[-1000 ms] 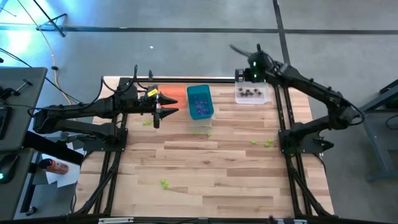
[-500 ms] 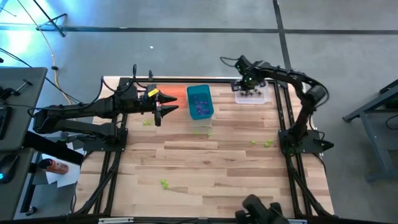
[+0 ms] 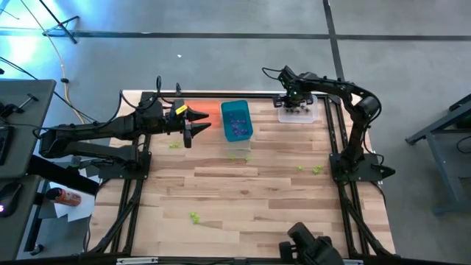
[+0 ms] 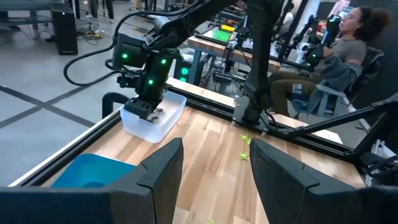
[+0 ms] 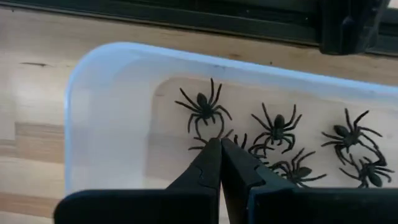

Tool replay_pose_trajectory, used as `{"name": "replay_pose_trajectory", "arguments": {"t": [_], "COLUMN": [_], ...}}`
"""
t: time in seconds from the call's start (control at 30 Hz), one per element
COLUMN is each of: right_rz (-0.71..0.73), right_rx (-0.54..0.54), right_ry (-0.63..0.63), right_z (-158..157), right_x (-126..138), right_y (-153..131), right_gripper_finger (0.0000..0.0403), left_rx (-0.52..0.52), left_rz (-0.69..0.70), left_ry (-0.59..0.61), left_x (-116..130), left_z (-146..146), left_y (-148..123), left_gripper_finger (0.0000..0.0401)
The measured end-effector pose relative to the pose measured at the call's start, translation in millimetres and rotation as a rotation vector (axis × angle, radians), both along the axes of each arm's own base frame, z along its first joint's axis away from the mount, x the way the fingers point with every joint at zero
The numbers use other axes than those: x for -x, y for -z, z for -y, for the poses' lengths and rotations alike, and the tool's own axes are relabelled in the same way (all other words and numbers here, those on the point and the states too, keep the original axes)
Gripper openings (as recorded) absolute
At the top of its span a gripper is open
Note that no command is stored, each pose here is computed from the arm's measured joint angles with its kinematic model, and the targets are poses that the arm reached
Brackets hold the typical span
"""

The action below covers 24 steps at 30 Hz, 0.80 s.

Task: Sort Halloween decoration
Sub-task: Put the black spider toy into the transparent bin, then put the green spider toy into the orange bin

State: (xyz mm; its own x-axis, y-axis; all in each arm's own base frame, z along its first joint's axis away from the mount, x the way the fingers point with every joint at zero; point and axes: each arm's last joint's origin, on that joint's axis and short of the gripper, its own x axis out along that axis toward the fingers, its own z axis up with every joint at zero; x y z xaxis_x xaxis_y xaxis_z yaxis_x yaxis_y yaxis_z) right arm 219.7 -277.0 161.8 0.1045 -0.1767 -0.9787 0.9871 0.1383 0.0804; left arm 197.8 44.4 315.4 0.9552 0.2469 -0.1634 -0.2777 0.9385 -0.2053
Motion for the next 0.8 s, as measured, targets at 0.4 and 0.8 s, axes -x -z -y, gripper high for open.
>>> {"name": "replay_pose_trajectory", "arguments": {"t": [0.4, 0.8], "right_rz": [-0.034, -0.054], "right_rx": [0.005, 0.052], "right_ry": [0.024, 0.012], "right_z": [1, 1], "right_x": [-1, 1], "right_y": [8, -5], "right_gripper_finger": [0.0, 0.0142], "left_rx": [0.0, 0.001], "left_rz": [0.001, 0.001], "left_ry": [-0.001, -0.001], "left_x": [0, 0], "left_z": [0, 0], "left_y": [0, 0], "left_gripper_finger": [0.0172, 0.0172]}}
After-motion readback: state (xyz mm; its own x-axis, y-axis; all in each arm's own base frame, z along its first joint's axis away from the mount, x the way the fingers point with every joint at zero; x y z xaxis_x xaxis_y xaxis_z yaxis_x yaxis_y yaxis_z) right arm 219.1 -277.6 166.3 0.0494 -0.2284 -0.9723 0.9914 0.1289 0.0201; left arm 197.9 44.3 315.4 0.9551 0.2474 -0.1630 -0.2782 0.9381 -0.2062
